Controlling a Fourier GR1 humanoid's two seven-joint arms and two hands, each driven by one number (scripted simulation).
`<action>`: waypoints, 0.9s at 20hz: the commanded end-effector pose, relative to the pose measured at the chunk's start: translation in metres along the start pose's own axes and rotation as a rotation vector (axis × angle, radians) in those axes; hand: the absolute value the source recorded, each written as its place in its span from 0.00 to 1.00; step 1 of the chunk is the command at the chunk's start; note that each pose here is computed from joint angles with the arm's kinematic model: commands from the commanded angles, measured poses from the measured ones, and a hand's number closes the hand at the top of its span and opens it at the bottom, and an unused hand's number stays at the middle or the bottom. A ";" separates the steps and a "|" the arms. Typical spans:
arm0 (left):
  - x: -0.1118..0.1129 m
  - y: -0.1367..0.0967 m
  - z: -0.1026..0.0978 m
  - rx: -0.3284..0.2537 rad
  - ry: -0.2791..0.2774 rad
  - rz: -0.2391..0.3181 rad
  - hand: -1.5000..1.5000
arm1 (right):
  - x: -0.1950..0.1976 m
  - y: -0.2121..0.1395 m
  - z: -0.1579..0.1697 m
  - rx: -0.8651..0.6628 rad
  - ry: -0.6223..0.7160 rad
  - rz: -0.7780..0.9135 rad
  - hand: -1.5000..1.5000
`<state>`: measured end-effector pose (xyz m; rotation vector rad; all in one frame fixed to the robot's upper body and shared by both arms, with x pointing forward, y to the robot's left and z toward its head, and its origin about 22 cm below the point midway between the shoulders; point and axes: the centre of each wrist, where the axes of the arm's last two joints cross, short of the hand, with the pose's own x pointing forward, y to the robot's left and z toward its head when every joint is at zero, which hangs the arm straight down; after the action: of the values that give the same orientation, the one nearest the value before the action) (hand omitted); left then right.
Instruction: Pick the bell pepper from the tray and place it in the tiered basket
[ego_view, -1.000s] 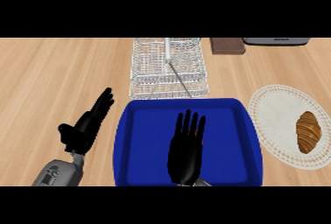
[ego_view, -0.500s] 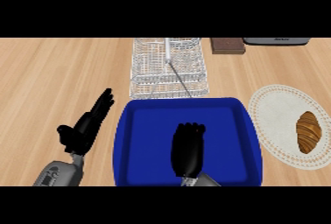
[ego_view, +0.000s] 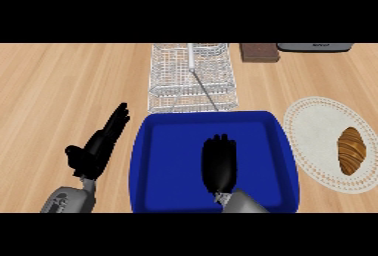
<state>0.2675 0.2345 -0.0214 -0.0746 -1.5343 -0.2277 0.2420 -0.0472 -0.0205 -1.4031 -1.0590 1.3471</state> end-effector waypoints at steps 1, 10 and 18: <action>-0.007 0.003 0.010 0.003 -0.003 -0.012 0.50 | -0.095 0.005 -0.050 0.033 0.036 -0.124 1.00; -0.002 0.003 0.006 -0.008 0.004 -0.006 0.50 | -0.290 -0.035 -0.111 0.107 0.001 -0.417 1.00; -0.004 0.013 0.004 -0.005 0.029 0.007 0.50 | -0.318 -0.092 -0.131 -0.067 -0.198 -0.882 1.00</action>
<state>0.2633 0.2406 -0.0230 -0.0700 -1.5284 -0.2278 0.3546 -0.3259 0.1082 -0.7817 -1.4232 0.8775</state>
